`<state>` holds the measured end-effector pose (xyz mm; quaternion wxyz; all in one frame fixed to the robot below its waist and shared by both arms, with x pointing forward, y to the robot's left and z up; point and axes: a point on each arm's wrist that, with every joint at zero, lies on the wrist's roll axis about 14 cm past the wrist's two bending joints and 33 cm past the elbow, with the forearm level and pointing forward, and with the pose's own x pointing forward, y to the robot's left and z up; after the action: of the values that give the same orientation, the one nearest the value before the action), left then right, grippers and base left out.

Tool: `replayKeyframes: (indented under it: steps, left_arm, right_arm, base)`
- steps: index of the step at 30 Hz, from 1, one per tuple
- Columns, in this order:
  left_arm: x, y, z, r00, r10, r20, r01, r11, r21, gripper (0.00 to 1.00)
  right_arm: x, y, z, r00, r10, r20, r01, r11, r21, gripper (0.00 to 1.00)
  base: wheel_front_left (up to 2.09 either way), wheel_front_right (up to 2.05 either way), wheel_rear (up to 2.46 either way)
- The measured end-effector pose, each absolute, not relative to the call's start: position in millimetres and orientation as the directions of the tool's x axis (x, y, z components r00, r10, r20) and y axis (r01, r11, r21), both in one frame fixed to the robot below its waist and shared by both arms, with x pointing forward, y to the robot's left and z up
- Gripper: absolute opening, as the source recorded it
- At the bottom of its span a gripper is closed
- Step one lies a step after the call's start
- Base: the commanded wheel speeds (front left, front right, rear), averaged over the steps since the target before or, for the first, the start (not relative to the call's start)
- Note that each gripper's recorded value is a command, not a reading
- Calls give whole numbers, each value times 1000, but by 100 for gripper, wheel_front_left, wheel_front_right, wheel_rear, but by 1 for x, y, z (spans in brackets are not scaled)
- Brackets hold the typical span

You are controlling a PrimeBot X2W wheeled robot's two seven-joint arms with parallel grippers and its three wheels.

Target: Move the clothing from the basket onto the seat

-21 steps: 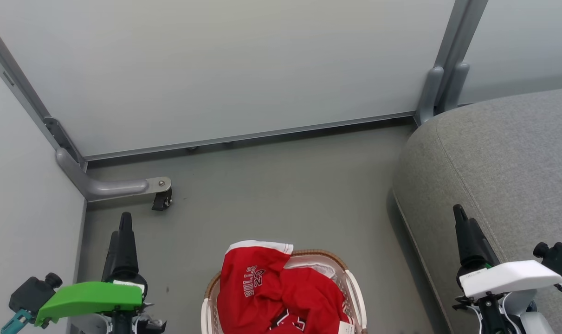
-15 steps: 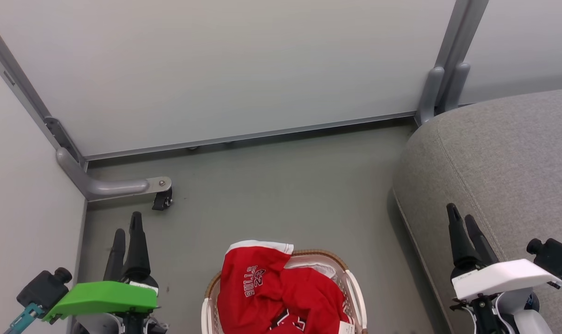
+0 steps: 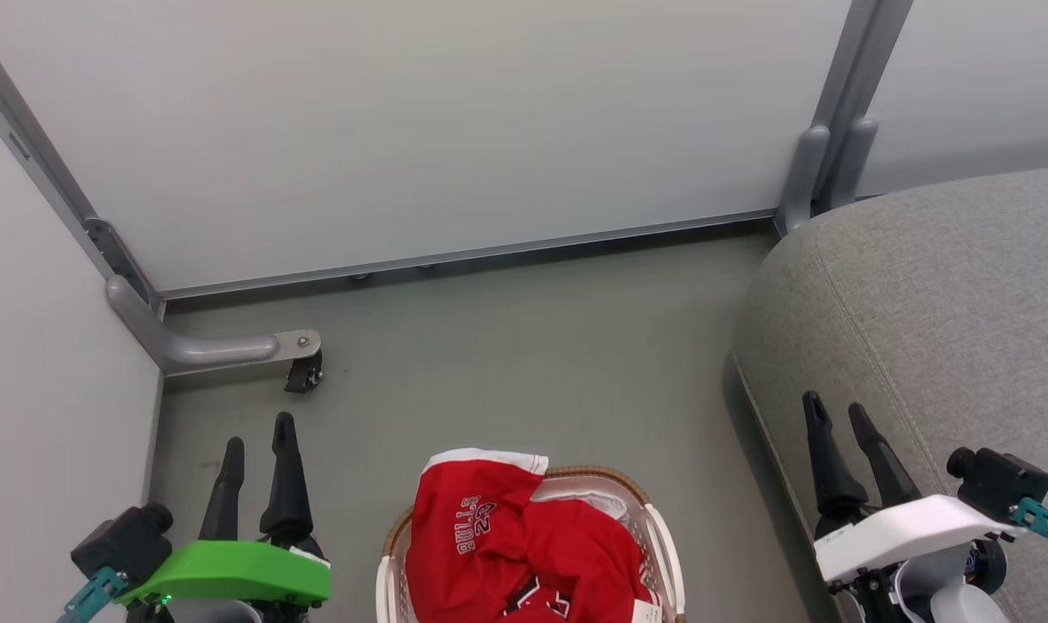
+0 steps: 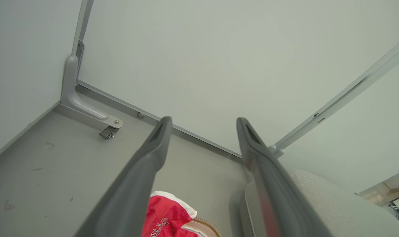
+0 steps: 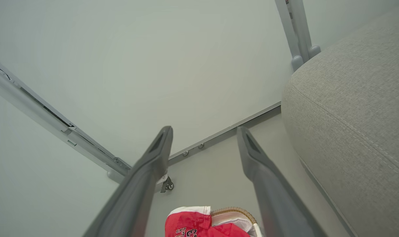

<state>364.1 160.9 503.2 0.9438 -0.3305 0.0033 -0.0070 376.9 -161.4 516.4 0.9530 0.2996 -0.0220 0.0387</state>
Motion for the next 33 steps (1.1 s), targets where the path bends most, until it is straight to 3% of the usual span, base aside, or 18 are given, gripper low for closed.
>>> replayKeyframes:
  steps: [12, 33]
  left_arm:
    - [358, 153, 495, 999, -38, -9, 28, 872, -489, 100]
    - [346, 148, 475, 998, -49, -46, 30, 936, -350, 100]
  right_arm:
    - [373, -147, 508, 993, 107, 52, -119, 870, 478, 100]
    - [368, -137, 504, 986, 155, 60, -166, 942, 293, 100]
  base:
    - [0, 0, 0]
    - [0, 0, 0]
